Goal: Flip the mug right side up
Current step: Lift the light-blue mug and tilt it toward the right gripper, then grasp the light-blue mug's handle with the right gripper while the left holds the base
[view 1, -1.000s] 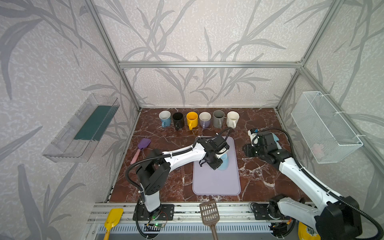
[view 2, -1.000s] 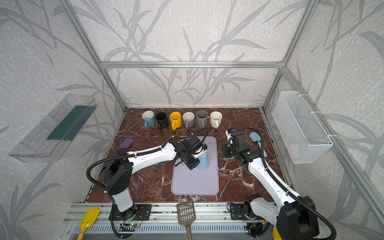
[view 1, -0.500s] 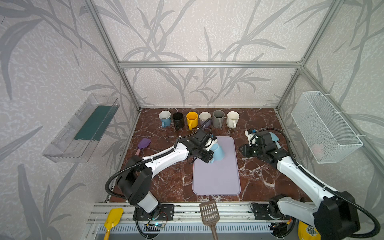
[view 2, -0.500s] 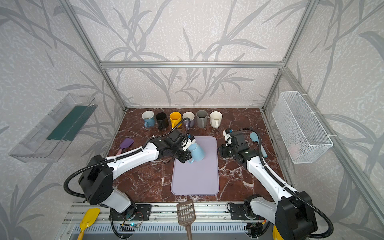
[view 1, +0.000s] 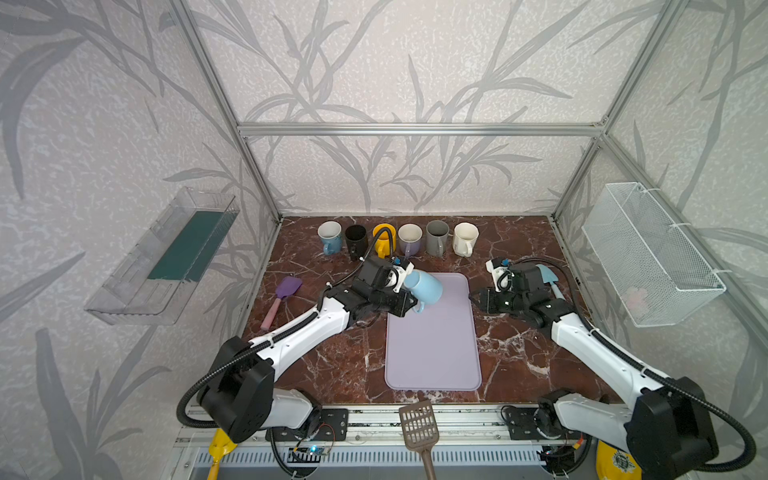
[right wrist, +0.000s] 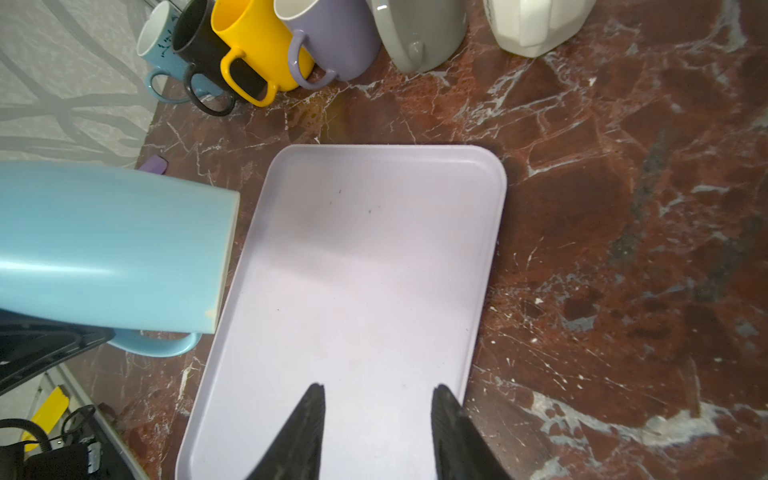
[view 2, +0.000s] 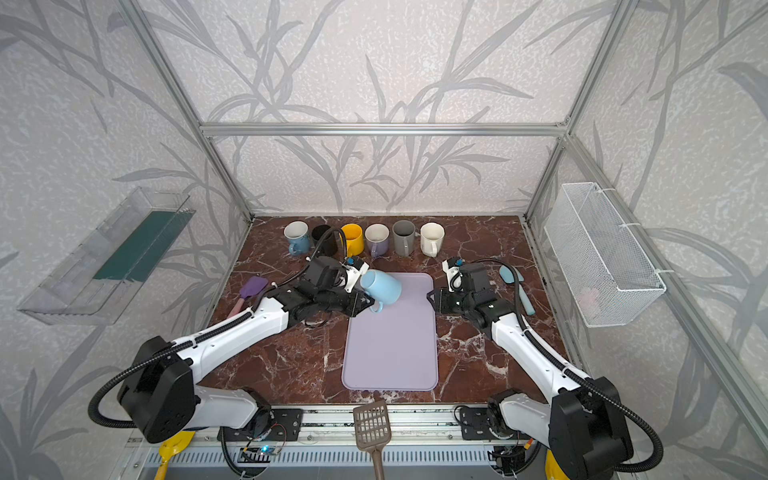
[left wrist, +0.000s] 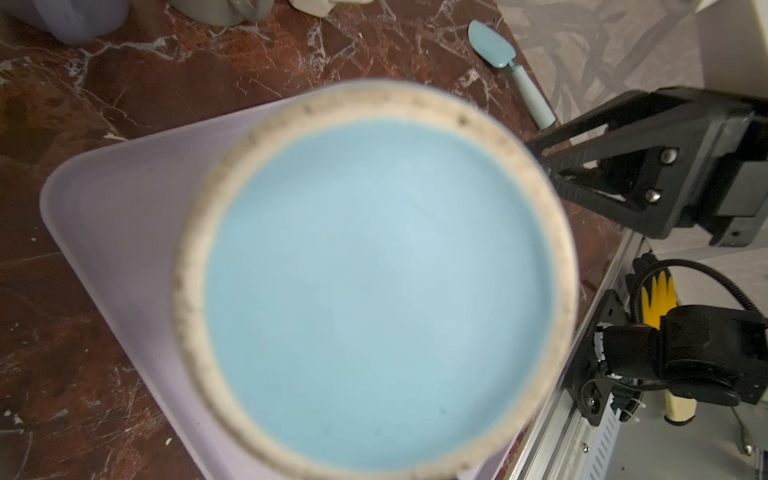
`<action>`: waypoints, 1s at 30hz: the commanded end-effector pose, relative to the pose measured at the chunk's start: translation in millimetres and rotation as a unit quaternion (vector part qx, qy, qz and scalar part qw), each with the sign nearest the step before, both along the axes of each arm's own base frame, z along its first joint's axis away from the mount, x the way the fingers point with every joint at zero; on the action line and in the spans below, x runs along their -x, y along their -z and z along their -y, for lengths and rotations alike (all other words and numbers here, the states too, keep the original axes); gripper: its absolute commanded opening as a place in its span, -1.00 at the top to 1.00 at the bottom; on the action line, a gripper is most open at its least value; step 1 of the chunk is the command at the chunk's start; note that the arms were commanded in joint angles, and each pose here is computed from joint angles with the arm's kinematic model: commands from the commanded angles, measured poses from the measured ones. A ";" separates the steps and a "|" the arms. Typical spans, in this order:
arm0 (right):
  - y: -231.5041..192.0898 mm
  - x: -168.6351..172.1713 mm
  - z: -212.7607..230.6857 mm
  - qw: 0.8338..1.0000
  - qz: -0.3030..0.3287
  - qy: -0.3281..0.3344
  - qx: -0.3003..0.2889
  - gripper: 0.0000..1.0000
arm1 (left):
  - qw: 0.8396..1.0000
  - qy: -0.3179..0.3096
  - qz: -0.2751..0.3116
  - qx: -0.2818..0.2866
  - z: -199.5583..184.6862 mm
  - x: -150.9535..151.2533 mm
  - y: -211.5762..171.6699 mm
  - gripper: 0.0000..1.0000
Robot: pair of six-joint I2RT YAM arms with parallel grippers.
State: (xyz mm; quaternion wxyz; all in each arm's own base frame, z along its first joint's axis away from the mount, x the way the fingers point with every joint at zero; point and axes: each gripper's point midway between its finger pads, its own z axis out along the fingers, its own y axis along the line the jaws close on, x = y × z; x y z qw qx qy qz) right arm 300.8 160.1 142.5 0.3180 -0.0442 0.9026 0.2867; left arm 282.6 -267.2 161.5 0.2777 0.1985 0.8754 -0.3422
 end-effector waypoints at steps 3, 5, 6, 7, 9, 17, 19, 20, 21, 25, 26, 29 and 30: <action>-4.0 1.1 -15.2 0.999 0.001 -0.021 -0.045 0.13 | 0.992 0.000 0.050 0.114 4.7 -12.1 -52.4 1.00; -4.0 1.2 -17.0 0.999 -0.002 -0.029 -0.044 0.13 | 0.992 -0.002 0.047 0.115 0.9 -13.2 -52.0 1.00; -4.2 1.1 -17.4 0.999 -0.002 -0.031 -0.043 0.13 | 0.992 -0.002 0.045 0.117 -0.3 -13.4 -52.1 1.00; -4.2 1.2 -18.0 0.998 -0.002 -0.032 -0.044 0.13 | 0.992 -0.003 0.044 0.121 -1.4 -13.5 -52.6 1.00; -6.0 1.4 -20.3 0.998 0.001 -0.036 -0.053 0.13 | 0.990 -0.004 0.042 0.132 -3.8 -14.4 -54.3 1.00; -16.8 -0.3 -35.9 0.993 0.015 -0.053 -0.101 0.13 | 0.979 0.018 0.047 0.195 -1.0 -12.4 -72.2 1.00; -19.9 -0.3 -42.2 0.991 0.017 -0.058 -0.117 0.13 | 0.977 0.023 0.050 0.208 -0.3 -11.5 -75.9 1.00; -21.2 0.2 -46.1 0.990 0.018 -0.062 -0.123 0.13 | 0.975 0.026 0.053 0.216 0.0 -11.2 -79.3 1.00; -22.7 0.5 -49.8 0.989 0.020 -0.066 -0.128 0.13 | 0.973 0.028 0.055 0.222 -0.1 -10.8 -82.3 1.00; -28.3 2.6 -66.1 0.986 0.025 -0.083 -0.146 0.13 | 0.968 0.032 0.062 0.241 -1.2 -11.4 -90.3 1.00; -30.4 3.3 -70.1 0.984 0.027 -0.087 -0.151 0.13 | 0.967 0.033 0.063 0.246 -1.5 -11.3 -92.1 1.00; -36.7 5.4 -80.9 0.980 0.031 -0.099 -0.168 0.13 | 0.963 0.036 0.067 0.258 -2.2 -11.1 -97.2 1.00; -38.9 6.1 -84.0 0.979 0.032 -0.102 -0.174 0.13 | 0.962 0.036 0.069 0.261 -3.0 -11.7 -98.3 1.00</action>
